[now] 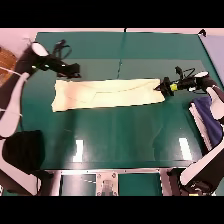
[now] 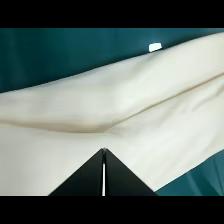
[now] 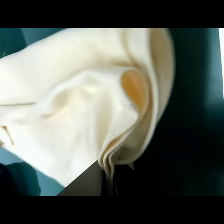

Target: Fold the shirts.

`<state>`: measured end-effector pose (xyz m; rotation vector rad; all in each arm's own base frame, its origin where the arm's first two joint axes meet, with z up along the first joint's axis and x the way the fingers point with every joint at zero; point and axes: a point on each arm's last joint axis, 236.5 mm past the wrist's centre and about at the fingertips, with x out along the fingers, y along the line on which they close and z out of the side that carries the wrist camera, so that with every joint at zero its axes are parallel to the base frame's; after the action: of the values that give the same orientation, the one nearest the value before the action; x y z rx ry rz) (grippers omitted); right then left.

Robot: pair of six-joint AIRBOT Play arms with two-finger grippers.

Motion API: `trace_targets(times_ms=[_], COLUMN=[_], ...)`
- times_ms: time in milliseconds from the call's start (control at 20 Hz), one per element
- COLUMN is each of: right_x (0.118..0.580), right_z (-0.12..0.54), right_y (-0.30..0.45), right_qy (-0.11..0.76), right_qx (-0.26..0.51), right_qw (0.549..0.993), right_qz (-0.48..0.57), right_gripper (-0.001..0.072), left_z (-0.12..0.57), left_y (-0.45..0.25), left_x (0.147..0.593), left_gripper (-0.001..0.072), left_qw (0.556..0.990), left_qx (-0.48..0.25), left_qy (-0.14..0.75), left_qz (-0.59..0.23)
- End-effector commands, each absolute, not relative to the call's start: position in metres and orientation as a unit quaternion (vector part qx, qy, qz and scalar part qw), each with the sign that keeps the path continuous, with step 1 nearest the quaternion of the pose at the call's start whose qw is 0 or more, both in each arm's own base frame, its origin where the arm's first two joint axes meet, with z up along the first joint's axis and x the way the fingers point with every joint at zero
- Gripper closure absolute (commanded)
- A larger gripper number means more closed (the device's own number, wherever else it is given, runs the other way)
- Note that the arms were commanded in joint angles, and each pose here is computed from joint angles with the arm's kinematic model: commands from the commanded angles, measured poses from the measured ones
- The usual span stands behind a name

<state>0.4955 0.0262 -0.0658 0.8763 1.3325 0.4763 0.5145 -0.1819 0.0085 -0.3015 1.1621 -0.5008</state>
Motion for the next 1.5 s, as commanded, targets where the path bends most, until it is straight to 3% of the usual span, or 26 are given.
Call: trace_targets(times_ms=[0,300,600,800,1000,1250,1450], right_x=[0.484,0.436,0.411,0.415,0.424,0.449,0.464], right_z=[0.019,0.166,0.204,0.187,0.181,0.188,0.135], right_y=[0.044,0.069,0.082,0.088,0.121,0.239,0.362], right_qy=[0.577,0.519,0.497,0.507,0.501,0.439,0.418], right_qx=[0.355,0.268,0.239,0.258,0.265,0.243,0.252], right_qw=[0.679,0.742,0.762,0.752,0.751,0.774,0.776], right_qz=[0.283,0.329,0.339,0.333,0.339,0.385,0.4], right_gripper=[0.0694,0.0694,0.0694,0.0694,0.0694,0.0693,0.0693], left_z=[-0.014,-0.048,-0.059,-0.028,0.038,0.1,0.116], left_y=[-0.26,-0.407,-0.456,-0.425,-0.345,-0.226,-0.162], left_x=[0.502,0.465,0.454,0.47,0.49,0.513,0.514], left_gripper=[0.0684,0.0684,0.0684,0.0684,0.0684,0.0683,0.0683], left_qw=[0.79,0.776,0.761,0.754,0.731,0.76,0.769], left_qx=[-0.109,-0.126,-0.168,-0.154,-0.13,-0.161,-0.176], left_qy=[0.535,0.507,0.504,0.504,0.522,0.506,0.51], left_qz=[-0.277,-0.352,-0.373,-0.392,-0.419,-0.374,-0.343])
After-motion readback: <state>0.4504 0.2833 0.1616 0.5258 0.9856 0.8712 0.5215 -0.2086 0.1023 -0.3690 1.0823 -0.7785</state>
